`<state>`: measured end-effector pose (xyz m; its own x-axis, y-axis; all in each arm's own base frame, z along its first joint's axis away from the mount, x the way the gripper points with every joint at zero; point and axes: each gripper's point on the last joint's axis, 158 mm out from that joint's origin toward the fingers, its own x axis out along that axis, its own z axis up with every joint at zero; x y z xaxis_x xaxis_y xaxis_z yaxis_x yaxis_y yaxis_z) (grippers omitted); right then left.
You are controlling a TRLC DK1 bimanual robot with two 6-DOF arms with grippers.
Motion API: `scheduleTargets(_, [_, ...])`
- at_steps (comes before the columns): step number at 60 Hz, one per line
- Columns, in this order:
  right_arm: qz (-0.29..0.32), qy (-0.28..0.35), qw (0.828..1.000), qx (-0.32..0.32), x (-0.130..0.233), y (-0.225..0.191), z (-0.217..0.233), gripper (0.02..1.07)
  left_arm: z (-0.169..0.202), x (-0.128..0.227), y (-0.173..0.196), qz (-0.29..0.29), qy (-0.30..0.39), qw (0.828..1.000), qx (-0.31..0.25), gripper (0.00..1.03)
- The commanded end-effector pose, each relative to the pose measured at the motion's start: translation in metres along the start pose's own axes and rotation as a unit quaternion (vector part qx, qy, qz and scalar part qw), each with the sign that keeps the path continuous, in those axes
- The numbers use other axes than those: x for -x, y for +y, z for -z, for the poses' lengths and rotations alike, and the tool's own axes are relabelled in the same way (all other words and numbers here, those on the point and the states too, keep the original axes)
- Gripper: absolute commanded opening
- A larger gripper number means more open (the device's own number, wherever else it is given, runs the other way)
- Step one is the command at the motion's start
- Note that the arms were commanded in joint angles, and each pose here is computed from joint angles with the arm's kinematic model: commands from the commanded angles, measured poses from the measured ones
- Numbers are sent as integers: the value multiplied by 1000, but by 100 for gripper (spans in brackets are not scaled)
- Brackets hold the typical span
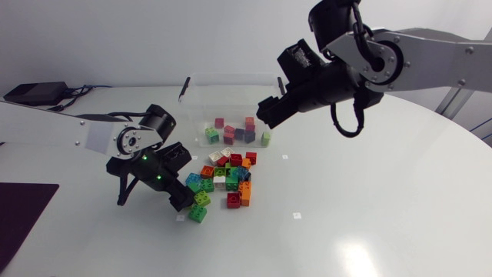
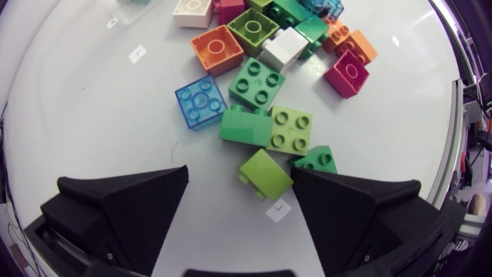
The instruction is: Place the duplo bricks in the container
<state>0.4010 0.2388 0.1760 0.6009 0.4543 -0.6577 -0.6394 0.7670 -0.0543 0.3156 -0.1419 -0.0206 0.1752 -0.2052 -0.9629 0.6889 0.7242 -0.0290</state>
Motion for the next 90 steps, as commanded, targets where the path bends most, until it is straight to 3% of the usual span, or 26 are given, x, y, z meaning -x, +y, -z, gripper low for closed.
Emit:
scheduleTargets(1, [0, -3, 1000, -13, 9, 5, 8, 94, -1, -6, 2, -1, 15, 1000, 25, 88])
scheduleTargets(15, [-13, 16, 1000, 4, 16, 23, 36, 94, 0, -7, -1, -6, 20, 999, 31, 60])
scheduleTargets(19, [-17, 24, 999, 16, 16, 28, 46, 94, 2, -4, -4, -5, 20, 1000, 15, 60])
scheduleTargets(30, [-32, 45, 998, 37, 13, 37, 70, 94, -9, 25, 2, -20, -34, 994, -98, 62])
scheduleTargets(36, [-36, 51, 997, 44, 13, 40, 78, 94, -4, 32, 0, -7, -51, 982, -183, 81])
scheduleTargets(42, [-43, 50, 997, 48, 16, 44, 81, 94, 2, 27, -1, -2, -45, 970, -237, 89])
scheduleTargets(55, [-50, 48, 996, 56, 23, 52, 88, 94, 10, 10, -9, 31, -32, 956, -290, 89])
scheduleTargets(72, [-58, 53, 995, 62, 30, 59, 103, 94, 18, -13, -16, 78, -23, 950, -301, 87])
scheduleTargets(81, [-61, 53, 995, 65, 32, 63, 106, 94, 15, -16, -20, 94, -33, 950, -297, 72])
scheduleTargets(90, [-77, 55, 992, 81, 32, 78, 109, 94, 14, -18, -20, 99, -34, 950, -294, 50])
